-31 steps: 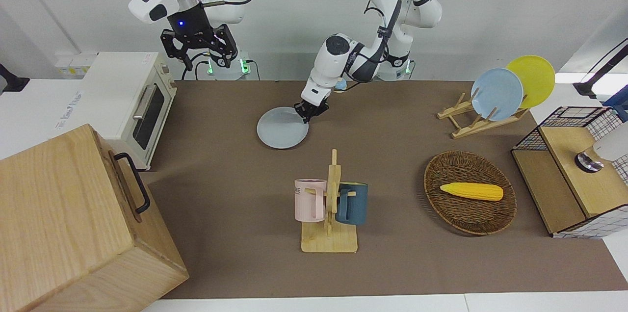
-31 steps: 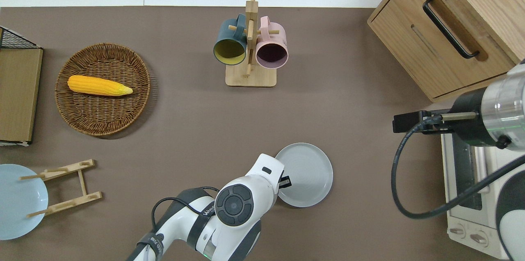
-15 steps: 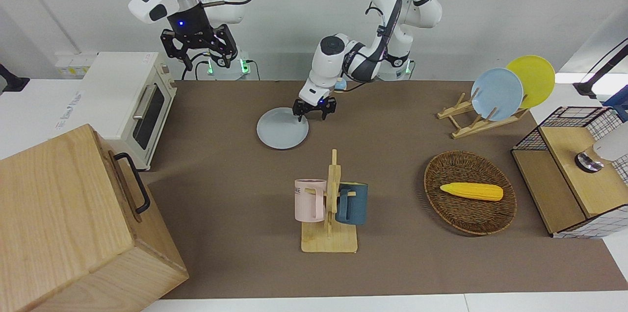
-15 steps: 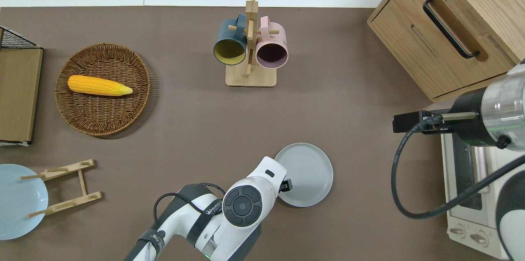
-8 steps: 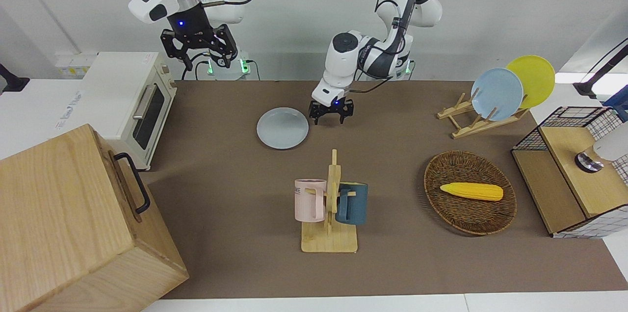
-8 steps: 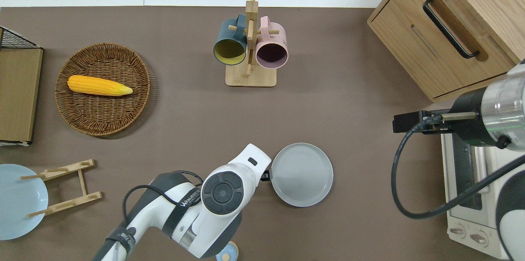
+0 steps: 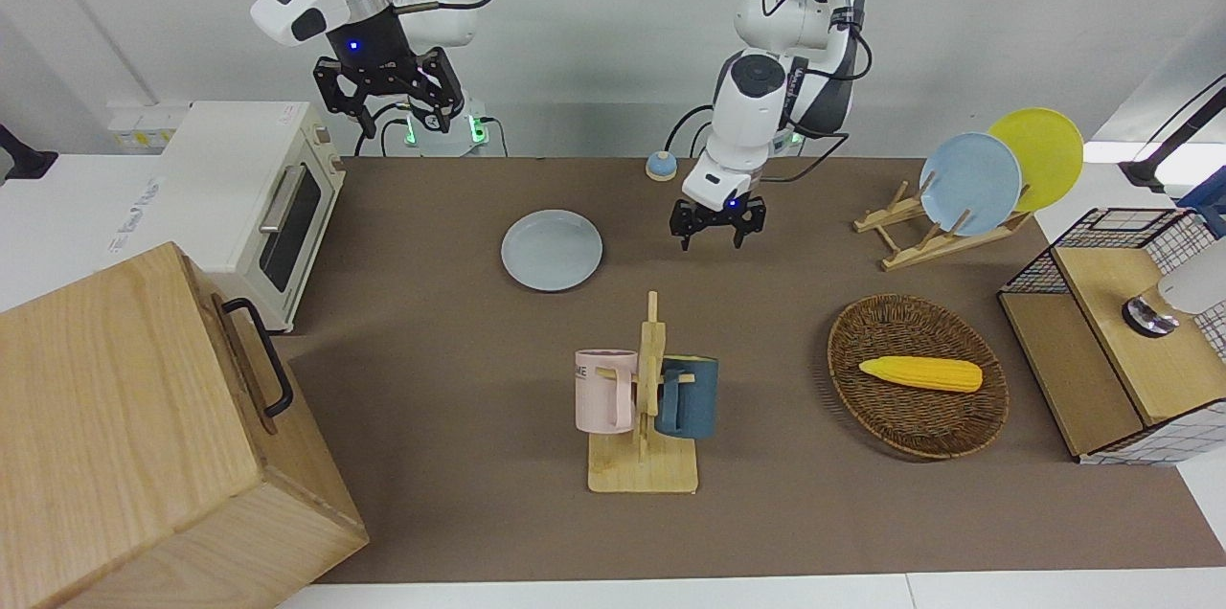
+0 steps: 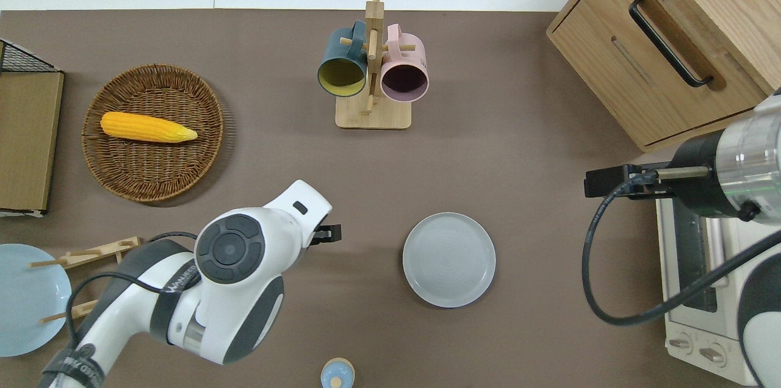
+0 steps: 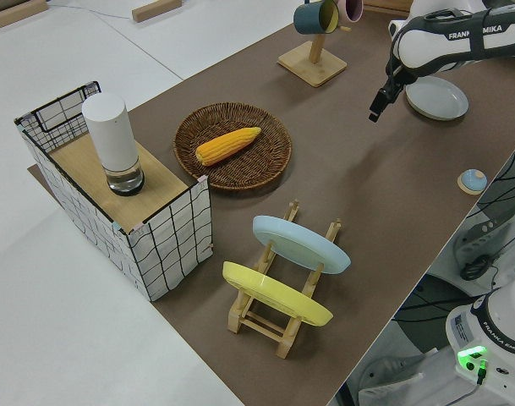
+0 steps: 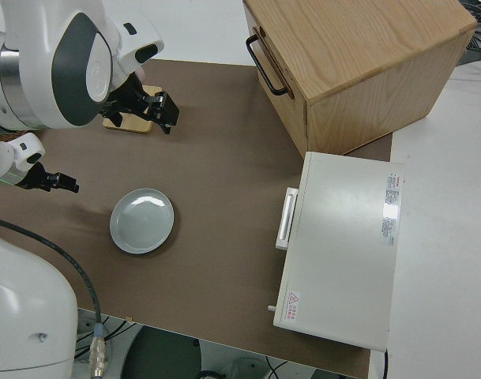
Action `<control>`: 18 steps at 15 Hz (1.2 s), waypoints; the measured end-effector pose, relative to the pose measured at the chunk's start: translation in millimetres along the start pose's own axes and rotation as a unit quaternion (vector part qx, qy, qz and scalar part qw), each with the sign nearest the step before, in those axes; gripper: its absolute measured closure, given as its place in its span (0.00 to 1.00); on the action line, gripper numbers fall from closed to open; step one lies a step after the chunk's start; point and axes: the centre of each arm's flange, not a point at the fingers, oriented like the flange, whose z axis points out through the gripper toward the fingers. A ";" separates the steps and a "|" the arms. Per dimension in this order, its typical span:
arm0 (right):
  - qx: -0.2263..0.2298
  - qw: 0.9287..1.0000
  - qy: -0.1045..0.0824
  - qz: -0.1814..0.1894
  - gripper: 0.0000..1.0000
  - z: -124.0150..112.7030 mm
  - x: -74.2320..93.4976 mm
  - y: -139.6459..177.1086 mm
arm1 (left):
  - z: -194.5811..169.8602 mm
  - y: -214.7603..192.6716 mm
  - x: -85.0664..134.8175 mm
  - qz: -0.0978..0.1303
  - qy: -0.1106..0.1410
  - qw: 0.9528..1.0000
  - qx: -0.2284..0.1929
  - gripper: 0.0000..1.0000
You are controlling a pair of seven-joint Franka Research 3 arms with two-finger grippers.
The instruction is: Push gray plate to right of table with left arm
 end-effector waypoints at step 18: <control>0.000 1.000 0.000 0.000 0.00 0.0 0.0 0.0 | -168.7 -184.3 65.3 0.031 -0.015 0.999 0.027 0.00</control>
